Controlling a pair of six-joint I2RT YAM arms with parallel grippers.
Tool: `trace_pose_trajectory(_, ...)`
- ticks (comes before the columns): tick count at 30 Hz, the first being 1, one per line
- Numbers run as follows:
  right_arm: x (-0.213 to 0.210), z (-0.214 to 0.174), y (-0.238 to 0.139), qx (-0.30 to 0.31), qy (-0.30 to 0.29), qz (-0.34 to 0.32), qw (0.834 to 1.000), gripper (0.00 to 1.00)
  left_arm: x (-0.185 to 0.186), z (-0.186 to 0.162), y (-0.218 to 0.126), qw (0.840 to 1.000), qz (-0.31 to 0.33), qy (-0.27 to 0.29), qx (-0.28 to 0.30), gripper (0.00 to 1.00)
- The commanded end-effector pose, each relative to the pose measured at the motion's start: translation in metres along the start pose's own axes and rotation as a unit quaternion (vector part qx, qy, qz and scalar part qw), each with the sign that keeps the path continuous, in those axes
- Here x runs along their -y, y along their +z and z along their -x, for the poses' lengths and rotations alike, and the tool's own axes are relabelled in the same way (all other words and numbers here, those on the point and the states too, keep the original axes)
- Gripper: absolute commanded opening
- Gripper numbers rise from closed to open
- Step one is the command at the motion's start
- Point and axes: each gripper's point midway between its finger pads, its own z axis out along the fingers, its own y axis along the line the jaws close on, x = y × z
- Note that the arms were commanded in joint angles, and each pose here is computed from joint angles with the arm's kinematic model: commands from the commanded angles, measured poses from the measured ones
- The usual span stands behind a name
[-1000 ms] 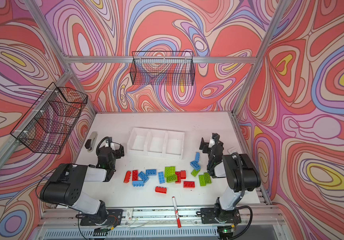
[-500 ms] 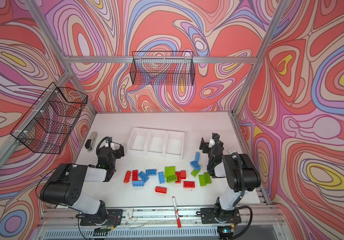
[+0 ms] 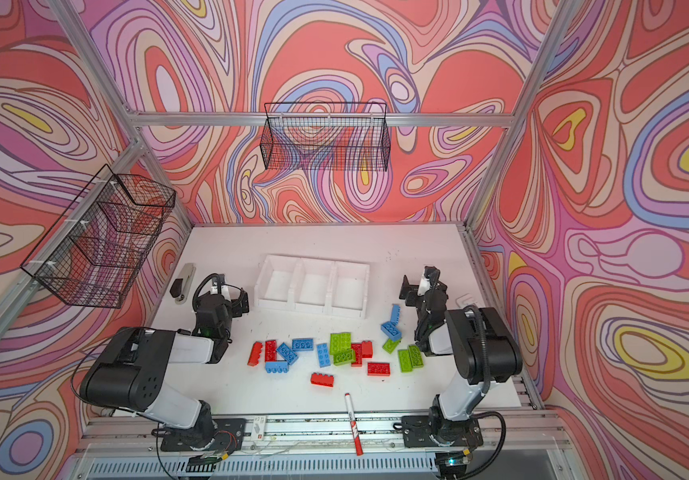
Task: Sort the legos into containers by color
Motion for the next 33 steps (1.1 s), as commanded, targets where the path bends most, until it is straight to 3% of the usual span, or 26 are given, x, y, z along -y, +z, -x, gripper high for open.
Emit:
trace_pose_trajectory(1,0.001,-0.001,0.004,-0.002,-0.005,0.001,1.0,0.98,0.0,0.008,0.002,1.0,0.0,-0.006,0.01,1.0)
trace_pose_trajectory(3,0.001,-0.001,0.004,-0.002,-0.005,0.001,1.0,0.97,0.0,0.008,0.002,1.0,0.0,-0.007,0.01,1.0)
trace_pose_trajectory(7,0.003,0.003,0.002,0.004,-0.005,-0.004,1.0,0.81,-0.003,0.012,-0.002,1.0,0.009,-0.006,0.02,0.89)
trace_pose_trajectory(9,0.007,0.011,0.007,-0.008,0.004,-0.02,1.0,0.79,-0.004,0.018,-0.008,1.0,0.005,-0.01,0.026,0.87)
trace_pose_trajectory(12,0.005,0.018,0.019,-0.058,-0.003,-0.022,0.998,0.75,-0.008,0.037,-0.017,1.0,0.013,-0.004,0.012,0.87)
trace_pose_trajectory(15,0.011,0.028,0.018,-0.083,0.031,-0.045,0.995,0.72,-0.014,0.071,-0.032,0.998,0.026,-0.033,0.037,0.83)
trace_pose_trajectory(19,0.014,0.034,0.003,-0.131,0.069,-0.068,0.987,0.72,-0.002,0.101,-0.049,0.998,0.019,-0.049,0.018,0.81)
trace_pose_trajectory(22,0.007,0.03,-0.013,-0.183,0.086,-0.061,0.977,0.72,0.013,0.101,-0.062,0.999,0.014,-0.029,0.001,0.81)
trace_pose_trajectory(27,-0.006,0.003,-0.043,-0.287,0.122,-0.052,0.949,0.71,0.034,0.076,-0.083,0.995,-0.03,-0.07,-0.059,0.81)
trace_pose_trajectory(33,-0.052,-0.016,-0.056,-0.341,0.112,-0.008,0.933,0.71,0.033,0.058,-0.095,0.99,-0.04,-0.089,-0.098,0.81)
